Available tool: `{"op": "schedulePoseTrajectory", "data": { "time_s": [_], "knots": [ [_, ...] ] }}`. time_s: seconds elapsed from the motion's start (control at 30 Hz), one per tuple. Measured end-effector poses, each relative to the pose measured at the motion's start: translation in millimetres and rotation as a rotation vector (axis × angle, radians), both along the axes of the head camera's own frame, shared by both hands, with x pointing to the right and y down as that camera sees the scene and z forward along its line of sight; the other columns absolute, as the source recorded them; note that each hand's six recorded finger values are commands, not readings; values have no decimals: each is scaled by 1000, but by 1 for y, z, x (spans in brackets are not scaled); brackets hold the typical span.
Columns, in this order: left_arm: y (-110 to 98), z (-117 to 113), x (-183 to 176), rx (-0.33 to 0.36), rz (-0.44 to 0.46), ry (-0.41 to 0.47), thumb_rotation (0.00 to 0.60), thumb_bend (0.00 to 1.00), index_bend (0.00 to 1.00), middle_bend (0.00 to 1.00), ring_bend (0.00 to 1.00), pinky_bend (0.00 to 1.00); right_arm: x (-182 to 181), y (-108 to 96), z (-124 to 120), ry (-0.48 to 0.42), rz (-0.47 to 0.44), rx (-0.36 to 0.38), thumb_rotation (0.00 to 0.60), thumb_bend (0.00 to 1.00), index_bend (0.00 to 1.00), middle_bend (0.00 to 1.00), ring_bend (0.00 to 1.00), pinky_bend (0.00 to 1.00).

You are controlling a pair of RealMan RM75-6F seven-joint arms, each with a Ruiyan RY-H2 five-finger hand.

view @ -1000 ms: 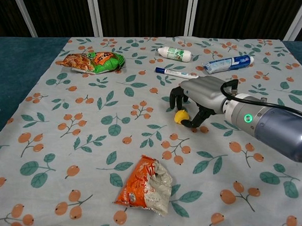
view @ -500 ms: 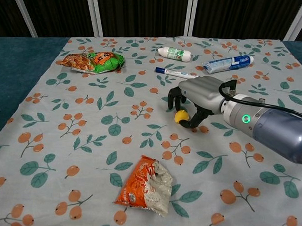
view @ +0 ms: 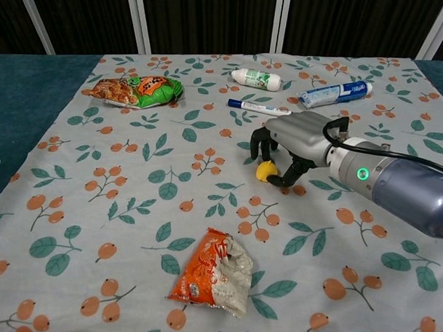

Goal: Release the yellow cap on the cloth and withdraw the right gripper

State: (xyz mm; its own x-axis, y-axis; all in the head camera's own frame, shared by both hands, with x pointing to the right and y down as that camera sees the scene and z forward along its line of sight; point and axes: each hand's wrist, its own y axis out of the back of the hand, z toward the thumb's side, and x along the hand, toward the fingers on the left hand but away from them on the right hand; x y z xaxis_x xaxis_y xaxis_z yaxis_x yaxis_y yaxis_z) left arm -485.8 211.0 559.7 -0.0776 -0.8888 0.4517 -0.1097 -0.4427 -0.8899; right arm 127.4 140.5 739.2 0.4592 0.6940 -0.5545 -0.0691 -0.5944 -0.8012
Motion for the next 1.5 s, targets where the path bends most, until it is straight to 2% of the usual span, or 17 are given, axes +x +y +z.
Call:
{"op": "schedulePoseTrajectory", "data": {
  "time_s": [0.2, 0.37, 0.47, 0.6, 0.7, 0.9, 1.07, 1.2, 1.5],
  "knots": [
    [0, 0, 0, 1, 0, 1, 600, 378, 33, 2, 0, 0, 0, 2, 3, 9, -12, -6, 600, 310, 419, 445, 333, 218],
    [0, 0, 0, 0, -1, 2, 600, 378, 33, 2, 0, 0, -1, 3, 4, 13, -19, -9, 600, 422, 543, 486, 360, 219],
    [0, 0, 0, 0, -3, 2, 600, 377, 33, 2, 0, 0, -2, 2, 2, 3, -21, -5, 600, 467, 559, 492, 365, 219],
    [0, 0, -1, -2, -4, 3, 600, 378, 33, 2, 0, 0, -2, 0, -1, -8, -17, -1, 600, 470, 563, 493, 366, 219],
    [1, 0, -1, -2, -5, 3, 600, 378, 33, 2, 0, 0, 0, -5, -6, -13, -13, 13, 600, 471, 562, 493, 366, 219],
    [1, -1, -1, -2, -5, 2, 600, 378, 33, 2, 0, 0, 15, -29, -25, -4, 8, 81, 600, 470, 563, 490, 364, 219],
    [1, 0, -1, -3, -9, 0, 600, 378, 33, 2, 0, 0, 46, -56, -46, 64, 22, 154, 600, 470, 563, 487, 362, 219],
    [1, 0, -1, -3, -10, 0, 600, 378, 30, 2, 0, 0, 76, -68, -57, 131, 34, 177, 600, 470, 562, 482, 361, 219],
    [1, 2, 2, -7, -5, -5, 600, 378, 30, 2, 0, 0, 125, -55, -41, 296, 5, 138, 600, 470, 563, 481, 361, 221]
  ]
}}
